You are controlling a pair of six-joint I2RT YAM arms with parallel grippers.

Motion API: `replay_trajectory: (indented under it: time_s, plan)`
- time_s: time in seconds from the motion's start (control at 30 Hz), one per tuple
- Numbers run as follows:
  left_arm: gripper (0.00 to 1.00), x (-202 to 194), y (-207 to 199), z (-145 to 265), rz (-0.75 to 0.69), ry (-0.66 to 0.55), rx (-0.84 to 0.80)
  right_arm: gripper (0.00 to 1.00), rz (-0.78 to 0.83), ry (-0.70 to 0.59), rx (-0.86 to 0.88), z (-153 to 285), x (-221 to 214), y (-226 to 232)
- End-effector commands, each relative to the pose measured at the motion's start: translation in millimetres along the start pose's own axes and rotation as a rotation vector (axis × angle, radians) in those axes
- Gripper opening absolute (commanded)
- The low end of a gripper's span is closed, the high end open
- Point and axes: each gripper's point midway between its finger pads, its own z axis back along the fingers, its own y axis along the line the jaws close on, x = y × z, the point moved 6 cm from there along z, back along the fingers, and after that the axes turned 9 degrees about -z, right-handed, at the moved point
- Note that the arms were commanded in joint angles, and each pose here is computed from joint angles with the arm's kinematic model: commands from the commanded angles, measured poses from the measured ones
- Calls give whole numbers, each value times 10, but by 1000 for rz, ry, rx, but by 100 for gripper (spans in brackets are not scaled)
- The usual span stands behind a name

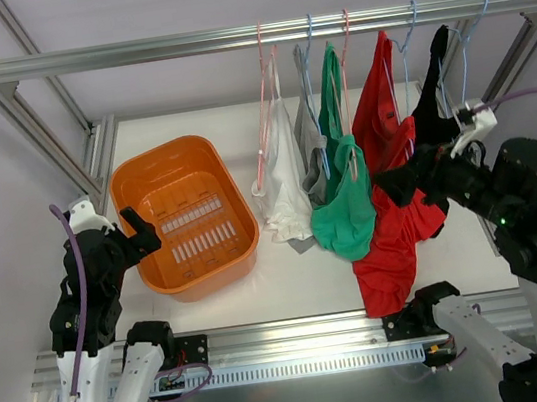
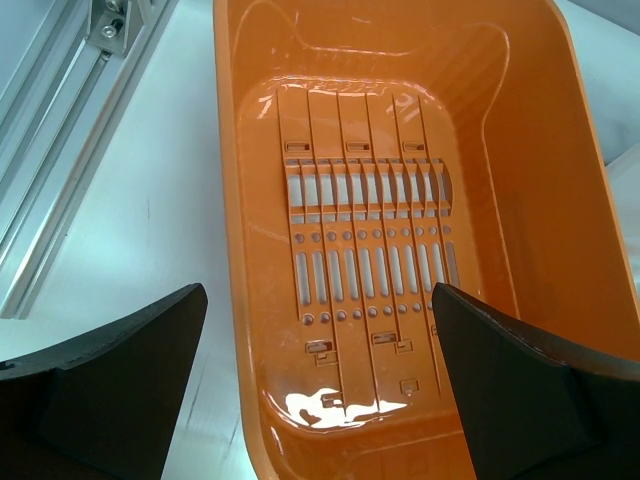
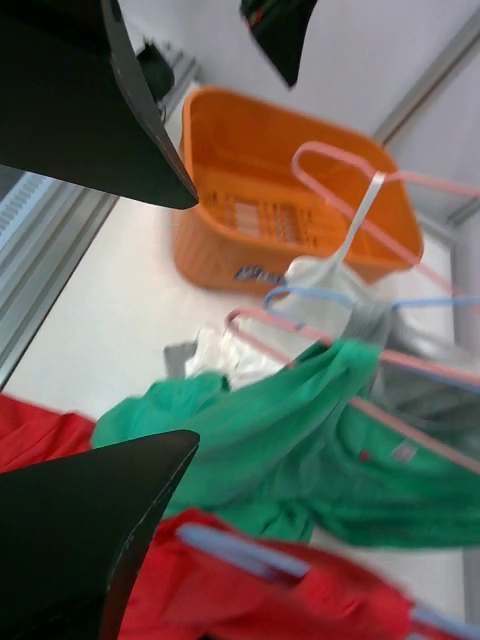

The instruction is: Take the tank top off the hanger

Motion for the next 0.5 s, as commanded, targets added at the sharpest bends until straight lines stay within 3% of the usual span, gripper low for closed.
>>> replay_trajectory:
  time_s: [0.0,0.13,0.27,0.47]
  plan:
    - [99,34,-55,-1,-4,-29,-45,99,-66,-16,246,-206,347,401]
    - [99,27,-60,-21,-4,-27,-46,100,-61,10,234,-568,634,591]
    - [99,22,-78,-56,-10,-12,-54,100,73,54,153,-953,697,992]
    - [99,9,-112,-63,-16,-7,-84,92,230,-69,-77,-1512,786,1280]
